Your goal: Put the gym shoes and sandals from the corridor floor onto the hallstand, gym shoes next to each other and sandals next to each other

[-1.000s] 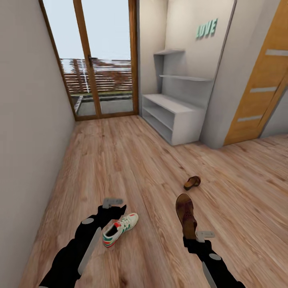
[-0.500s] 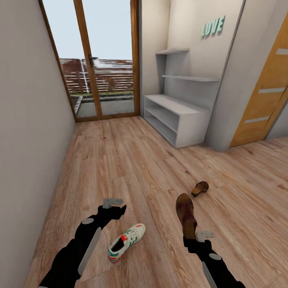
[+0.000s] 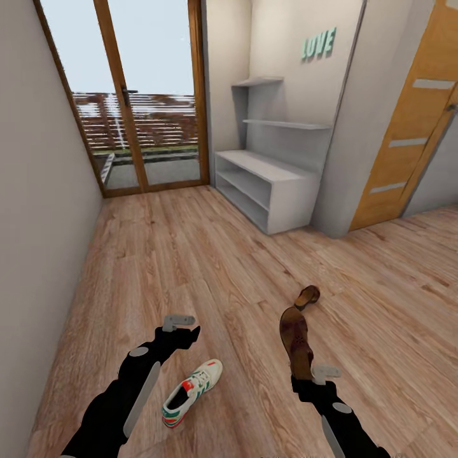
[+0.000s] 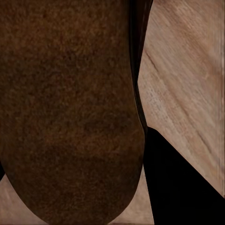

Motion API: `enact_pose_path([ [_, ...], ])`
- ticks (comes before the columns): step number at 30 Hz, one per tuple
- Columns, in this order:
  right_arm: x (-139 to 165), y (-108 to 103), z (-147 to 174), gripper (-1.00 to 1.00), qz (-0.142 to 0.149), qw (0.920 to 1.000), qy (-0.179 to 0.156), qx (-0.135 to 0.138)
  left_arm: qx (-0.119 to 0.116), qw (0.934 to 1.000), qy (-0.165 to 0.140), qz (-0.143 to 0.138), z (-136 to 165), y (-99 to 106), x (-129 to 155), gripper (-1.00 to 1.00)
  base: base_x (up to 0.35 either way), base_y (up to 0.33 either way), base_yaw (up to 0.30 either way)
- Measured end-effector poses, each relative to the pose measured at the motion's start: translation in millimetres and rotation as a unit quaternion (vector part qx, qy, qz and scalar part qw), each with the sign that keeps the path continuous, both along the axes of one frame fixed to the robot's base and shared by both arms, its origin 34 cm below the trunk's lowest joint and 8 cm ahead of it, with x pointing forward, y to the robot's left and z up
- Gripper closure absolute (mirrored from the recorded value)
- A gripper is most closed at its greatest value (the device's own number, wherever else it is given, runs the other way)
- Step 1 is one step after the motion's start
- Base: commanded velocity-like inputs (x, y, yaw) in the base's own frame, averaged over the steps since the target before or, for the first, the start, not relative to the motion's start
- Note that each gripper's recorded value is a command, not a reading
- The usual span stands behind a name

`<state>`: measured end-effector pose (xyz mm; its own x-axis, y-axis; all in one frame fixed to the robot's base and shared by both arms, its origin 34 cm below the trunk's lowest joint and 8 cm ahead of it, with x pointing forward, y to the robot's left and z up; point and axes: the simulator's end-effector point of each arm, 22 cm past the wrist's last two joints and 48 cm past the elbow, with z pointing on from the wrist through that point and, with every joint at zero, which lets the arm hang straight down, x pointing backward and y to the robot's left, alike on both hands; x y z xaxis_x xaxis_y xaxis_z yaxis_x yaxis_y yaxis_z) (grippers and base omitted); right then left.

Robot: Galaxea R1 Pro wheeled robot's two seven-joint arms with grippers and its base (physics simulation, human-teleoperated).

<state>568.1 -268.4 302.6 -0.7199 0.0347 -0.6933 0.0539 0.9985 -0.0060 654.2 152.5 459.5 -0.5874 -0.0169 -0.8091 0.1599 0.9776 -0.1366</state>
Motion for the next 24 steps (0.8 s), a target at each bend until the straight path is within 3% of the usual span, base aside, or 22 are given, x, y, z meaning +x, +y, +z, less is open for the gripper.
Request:
enact_pose_path([
  [12,1,0,1,1.0,-0.001,1.0,-0.001,0.001,0.006,1.0,-0.001,0.001,-1,5,0,-1.0,0.0,0.0,-0.055],
  [17,1,0,1,1.0,-0.002,1.0,0.0,0.002,0.017,0.9999,-0.001,0.002,-3,16,0,-1.0,0.0,0.004,-0.012],
  [24,0,0,0,1.0,-0.002,1.0,0.001,0.002,0.025,0.9997,0.001,0.004,-6,24,-1,-1.0,-0.04,0.17,-0.077],
])
